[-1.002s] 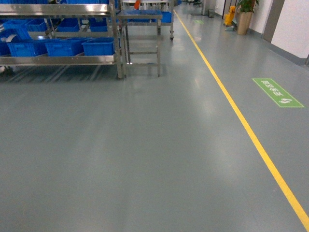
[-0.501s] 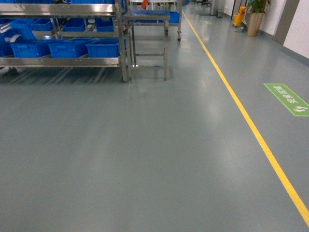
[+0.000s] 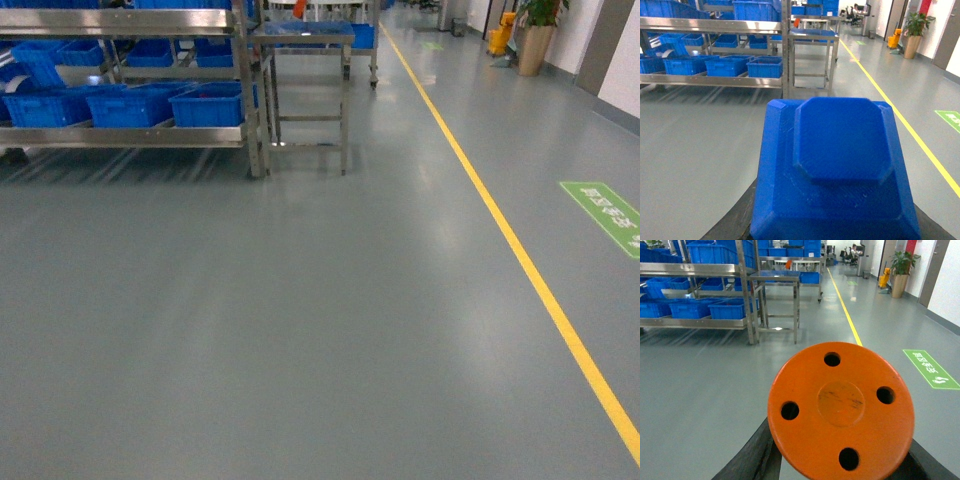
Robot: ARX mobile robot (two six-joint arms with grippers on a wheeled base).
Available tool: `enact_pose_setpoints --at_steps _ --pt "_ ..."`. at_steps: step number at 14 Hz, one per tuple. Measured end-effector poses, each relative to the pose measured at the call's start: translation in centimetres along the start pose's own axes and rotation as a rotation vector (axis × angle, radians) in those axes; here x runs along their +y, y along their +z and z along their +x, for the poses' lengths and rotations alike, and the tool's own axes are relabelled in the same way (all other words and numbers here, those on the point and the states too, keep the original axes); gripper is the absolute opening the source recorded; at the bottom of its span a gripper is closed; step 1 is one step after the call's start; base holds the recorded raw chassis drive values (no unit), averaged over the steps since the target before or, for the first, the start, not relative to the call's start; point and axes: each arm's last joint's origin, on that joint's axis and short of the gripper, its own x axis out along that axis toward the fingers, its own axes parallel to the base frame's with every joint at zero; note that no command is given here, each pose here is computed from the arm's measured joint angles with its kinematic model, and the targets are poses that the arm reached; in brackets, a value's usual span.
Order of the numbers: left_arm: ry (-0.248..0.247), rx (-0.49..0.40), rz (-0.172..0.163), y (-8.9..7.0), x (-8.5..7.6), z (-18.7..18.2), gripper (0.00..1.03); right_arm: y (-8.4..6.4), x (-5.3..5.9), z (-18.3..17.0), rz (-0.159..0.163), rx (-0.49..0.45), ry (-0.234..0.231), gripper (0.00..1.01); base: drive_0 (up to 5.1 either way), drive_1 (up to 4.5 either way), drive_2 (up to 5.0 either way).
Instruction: Sort blue parts and orange caps into right shelf containers
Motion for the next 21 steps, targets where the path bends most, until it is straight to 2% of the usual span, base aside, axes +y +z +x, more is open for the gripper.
enact_pose_setpoints --at_steps 21 --pt "0.000 -0.002 0.000 0.02 0.00 0.00 0.42 0.00 0.00 0.00 0.000 0.000 0.000 0.43 0.0 4.33 -4.3"
